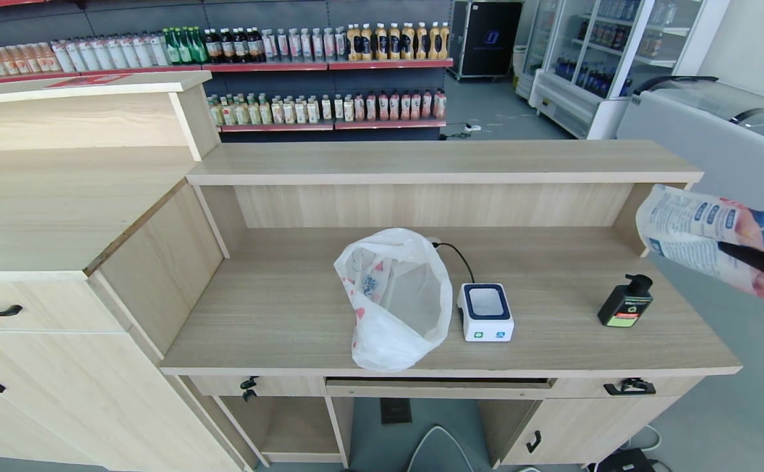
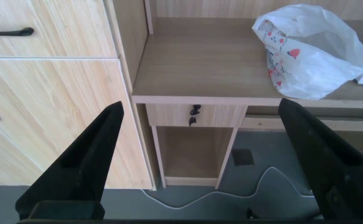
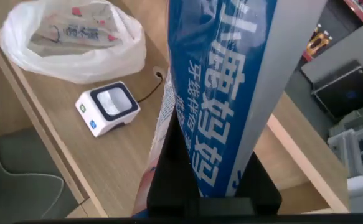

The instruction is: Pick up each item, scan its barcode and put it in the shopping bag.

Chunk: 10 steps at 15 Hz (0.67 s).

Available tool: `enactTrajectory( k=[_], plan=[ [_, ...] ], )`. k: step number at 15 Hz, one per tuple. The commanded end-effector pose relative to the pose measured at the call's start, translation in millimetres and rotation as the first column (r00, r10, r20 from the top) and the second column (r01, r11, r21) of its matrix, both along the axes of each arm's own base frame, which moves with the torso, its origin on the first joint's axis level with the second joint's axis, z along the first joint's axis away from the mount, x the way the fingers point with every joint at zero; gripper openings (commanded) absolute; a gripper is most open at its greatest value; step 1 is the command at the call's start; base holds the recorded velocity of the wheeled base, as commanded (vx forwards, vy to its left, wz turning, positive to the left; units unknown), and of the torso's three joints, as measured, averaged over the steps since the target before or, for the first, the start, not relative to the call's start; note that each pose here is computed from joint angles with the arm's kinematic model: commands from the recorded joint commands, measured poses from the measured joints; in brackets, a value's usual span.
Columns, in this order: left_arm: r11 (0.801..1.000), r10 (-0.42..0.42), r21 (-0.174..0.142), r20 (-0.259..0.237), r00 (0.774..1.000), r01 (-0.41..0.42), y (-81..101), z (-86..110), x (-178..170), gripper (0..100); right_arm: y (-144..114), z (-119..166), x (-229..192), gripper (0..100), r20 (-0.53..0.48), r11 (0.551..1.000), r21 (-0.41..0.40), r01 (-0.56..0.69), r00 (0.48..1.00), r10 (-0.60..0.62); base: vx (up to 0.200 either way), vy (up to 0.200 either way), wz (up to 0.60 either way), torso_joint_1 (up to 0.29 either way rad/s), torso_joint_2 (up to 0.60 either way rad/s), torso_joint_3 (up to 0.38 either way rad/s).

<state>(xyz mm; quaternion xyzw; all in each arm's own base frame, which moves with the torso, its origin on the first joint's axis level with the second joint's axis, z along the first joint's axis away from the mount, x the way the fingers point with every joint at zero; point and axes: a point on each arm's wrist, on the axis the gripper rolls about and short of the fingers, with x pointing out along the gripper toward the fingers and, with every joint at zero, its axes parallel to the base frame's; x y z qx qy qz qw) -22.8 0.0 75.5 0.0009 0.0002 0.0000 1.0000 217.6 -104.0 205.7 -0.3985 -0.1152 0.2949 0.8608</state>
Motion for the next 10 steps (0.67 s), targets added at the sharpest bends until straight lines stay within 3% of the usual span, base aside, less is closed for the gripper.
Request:
enactTrajectory(
  k=[1, 7, 10],
  plan=[
    [1.000, 0.000, 0.000, 0.000, 1.000, 0.000, 0.0, 0.0, 0.0, 100, -7.5, -7.1, 5.9, 0, 0.002, 0.998, -0.048, 0.046, 0.999, -0.046, 0.000, 0.000, 0.00, 0.000, 0.00, 0.000],
    [1.000, 0.000, 0.000, 0.000, 1.000, 0.000, 0.0, 0.0, 0.0, 100, -9.4, -1.6, 4.4, 0, 0.056, 0.993, -0.104, 0.061, 0.997, -0.055, 0.000, 0.000, 0.00, 0.000, 0.00, 0.000],
    [1.000, 0.000, 0.000, 0.000, 1.000, 0.000, 0.0, 0.0, 0.0, 100, -15.3, -8.5, 12.2, 0, 0.093, 0.970, -0.197, 0.142, 0.988, -0.126, 0.000, 0.000, 0.60, 0.001, 0.00, 0.001]
  ],
)
